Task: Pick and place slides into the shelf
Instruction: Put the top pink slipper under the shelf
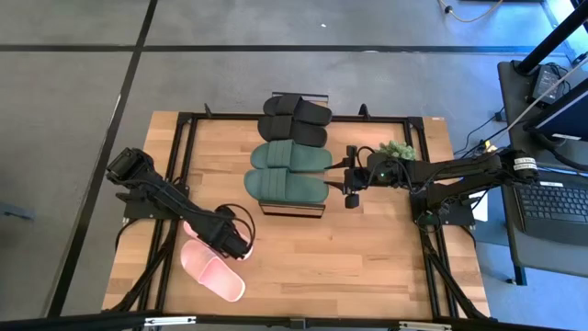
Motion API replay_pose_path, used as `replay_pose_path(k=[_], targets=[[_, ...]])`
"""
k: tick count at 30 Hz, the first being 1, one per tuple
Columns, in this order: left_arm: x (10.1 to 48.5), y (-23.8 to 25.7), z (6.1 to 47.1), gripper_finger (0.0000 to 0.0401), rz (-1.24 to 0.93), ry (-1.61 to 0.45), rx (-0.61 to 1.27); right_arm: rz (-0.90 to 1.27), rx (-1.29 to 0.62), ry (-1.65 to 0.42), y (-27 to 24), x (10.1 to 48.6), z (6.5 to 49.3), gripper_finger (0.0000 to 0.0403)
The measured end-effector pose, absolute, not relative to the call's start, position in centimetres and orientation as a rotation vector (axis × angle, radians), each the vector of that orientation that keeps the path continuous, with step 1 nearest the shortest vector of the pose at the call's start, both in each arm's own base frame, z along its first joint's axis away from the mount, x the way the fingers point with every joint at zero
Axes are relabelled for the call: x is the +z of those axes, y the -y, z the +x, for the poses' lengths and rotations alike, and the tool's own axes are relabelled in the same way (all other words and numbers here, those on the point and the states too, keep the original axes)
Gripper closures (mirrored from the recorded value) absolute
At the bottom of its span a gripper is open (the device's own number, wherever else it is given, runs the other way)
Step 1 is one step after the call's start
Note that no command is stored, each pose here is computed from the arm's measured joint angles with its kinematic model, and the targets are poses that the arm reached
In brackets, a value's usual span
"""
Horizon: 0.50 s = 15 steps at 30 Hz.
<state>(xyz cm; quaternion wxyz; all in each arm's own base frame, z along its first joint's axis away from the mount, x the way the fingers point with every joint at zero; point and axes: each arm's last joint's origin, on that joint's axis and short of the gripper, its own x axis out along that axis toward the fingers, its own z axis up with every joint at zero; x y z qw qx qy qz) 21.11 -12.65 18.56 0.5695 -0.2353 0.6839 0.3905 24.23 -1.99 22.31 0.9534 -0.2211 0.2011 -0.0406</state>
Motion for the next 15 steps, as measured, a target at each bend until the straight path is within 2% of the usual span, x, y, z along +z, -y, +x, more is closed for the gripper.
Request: replay_pose_path(k=[6, 15], targets=[[18.84, 12.23, 20.32, 0.0186, -0.562, -1.622, 1.072, -0.449, -0.082, -0.410, 1.99, 22.29, 24.23, 0.0202], [18.29, 12.26, 20.43, 0.0249, -0.551, -1.615, 1.089, -0.449, -0.081, -0.414, 1.99, 22.26, 24.21, 0.0202]])
